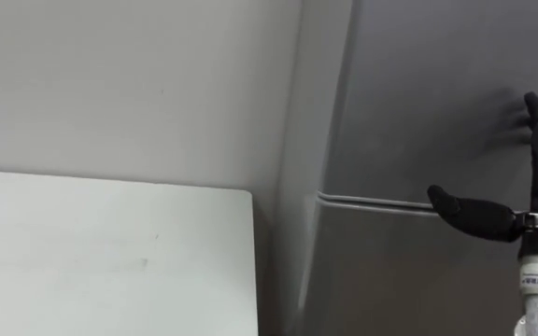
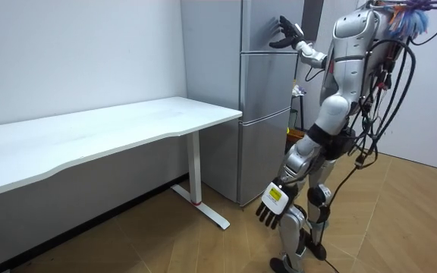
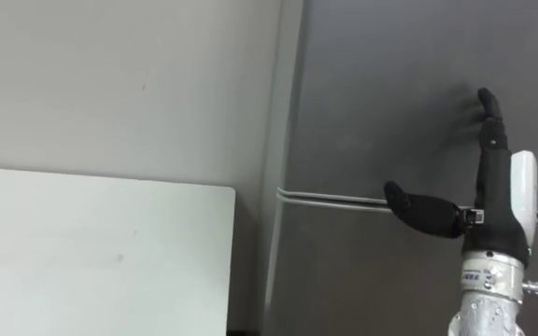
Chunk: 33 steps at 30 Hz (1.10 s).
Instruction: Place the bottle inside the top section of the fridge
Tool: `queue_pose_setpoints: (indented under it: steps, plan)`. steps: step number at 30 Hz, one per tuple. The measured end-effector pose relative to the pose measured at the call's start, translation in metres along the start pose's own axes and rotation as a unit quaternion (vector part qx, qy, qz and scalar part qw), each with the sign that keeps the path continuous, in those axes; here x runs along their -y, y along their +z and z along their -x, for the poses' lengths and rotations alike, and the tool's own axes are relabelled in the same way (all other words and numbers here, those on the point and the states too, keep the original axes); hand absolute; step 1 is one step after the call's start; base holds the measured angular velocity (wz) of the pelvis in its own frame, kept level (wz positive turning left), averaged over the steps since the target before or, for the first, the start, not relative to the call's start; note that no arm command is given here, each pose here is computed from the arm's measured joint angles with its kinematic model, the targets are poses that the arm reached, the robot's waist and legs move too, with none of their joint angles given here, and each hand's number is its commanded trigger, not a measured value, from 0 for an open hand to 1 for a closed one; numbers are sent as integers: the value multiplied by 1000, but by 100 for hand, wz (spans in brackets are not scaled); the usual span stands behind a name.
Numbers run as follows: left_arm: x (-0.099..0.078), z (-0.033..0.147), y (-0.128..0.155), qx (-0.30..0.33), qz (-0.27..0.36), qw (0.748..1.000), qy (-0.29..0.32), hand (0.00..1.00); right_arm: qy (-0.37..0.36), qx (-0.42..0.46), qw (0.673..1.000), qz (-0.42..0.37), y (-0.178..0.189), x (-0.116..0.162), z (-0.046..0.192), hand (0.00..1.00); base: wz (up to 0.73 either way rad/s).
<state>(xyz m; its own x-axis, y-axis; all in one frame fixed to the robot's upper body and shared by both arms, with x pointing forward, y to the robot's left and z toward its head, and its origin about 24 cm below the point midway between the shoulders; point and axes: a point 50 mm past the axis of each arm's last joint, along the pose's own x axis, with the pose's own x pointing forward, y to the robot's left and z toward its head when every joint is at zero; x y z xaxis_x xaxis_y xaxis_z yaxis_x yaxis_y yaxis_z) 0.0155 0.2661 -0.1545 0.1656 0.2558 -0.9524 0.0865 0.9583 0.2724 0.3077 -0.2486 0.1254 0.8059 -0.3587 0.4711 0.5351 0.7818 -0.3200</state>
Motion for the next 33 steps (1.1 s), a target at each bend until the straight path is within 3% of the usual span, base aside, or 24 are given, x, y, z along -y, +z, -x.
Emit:
queue_pose_setpoints:
  steps: [5, 11, 16, 22, 33]
  plan:
    - [-1, 0, 1, 6, 3, 1000, 1, 0, 4, -12, 1000, 18, -5, 4, 12, 0, 0]
    - [0, 2, -3, 29, 32, 999, 0, 0, 9, -76, 997, 3, -27, 19, 49, 0, -8]
    - [2, 5, -16, 31, 68, 997, 14, 0, -53, -90, 994, -41, -26, 46, 51, 0, -7]
    - [0, 7, -25, 23, 82, 996, 21, 0, -143, -93, 985, -39, -28, 74, 50, 0, -3]
    - [-2, 7, -23, 33, 111, 993, 33, 0, -176, -157, 971, -24, -50, 89, 81, 0, -4]
